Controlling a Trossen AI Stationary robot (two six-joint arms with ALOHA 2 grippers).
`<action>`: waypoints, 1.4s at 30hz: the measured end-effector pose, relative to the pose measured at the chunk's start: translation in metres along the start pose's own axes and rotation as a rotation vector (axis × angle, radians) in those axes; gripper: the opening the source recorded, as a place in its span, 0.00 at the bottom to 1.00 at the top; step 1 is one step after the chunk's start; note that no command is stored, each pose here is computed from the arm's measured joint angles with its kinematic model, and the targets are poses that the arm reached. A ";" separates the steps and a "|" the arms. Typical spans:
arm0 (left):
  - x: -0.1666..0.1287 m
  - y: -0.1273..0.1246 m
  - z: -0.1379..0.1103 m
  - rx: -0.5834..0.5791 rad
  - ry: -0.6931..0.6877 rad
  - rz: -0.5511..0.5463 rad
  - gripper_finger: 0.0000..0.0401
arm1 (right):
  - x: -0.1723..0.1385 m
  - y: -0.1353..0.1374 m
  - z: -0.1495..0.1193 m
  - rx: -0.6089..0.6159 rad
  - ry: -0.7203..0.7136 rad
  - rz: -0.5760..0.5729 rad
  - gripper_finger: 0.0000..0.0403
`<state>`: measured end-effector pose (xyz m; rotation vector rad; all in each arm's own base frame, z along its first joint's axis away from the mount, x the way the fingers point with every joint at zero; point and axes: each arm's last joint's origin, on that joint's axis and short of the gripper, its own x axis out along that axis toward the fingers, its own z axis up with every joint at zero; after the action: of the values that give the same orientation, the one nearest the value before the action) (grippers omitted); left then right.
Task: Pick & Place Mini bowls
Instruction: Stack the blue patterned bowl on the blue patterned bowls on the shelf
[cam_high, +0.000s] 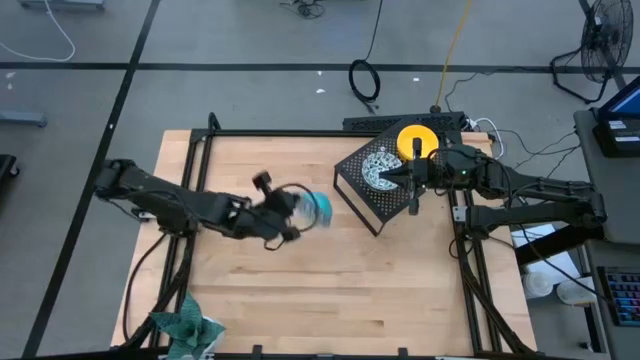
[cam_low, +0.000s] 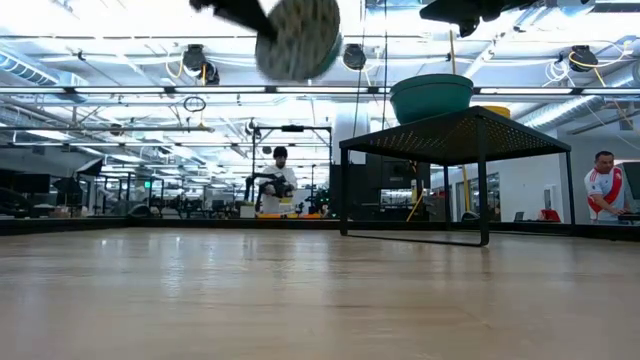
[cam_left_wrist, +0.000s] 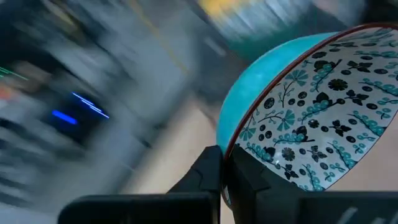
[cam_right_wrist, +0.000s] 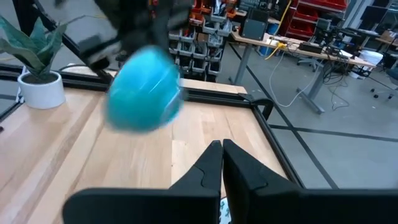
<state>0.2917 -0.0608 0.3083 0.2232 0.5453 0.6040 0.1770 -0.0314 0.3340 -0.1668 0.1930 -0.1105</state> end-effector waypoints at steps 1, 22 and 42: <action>-0.002 0.004 0.007 0.022 -0.055 0.076 0.02 | 0.000 0.000 0.000 0.005 -0.003 0.000 0.00; 0.021 0.033 0.055 0.134 -0.292 0.357 0.02 | 0.066 0.040 -0.015 -0.256 -0.275 -0.061 0.79; 0.029 0.031 0.054 0.083 -0.303 0.333 0.03 | 0.106 0.037 -0.026 -0.242 -0.361 -0.490 0.57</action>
<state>0.3263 -0.0207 0.3518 0.4820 0.2402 0.8537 0.2788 -0.0121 0.2831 -0.4693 -0.2009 -0.5409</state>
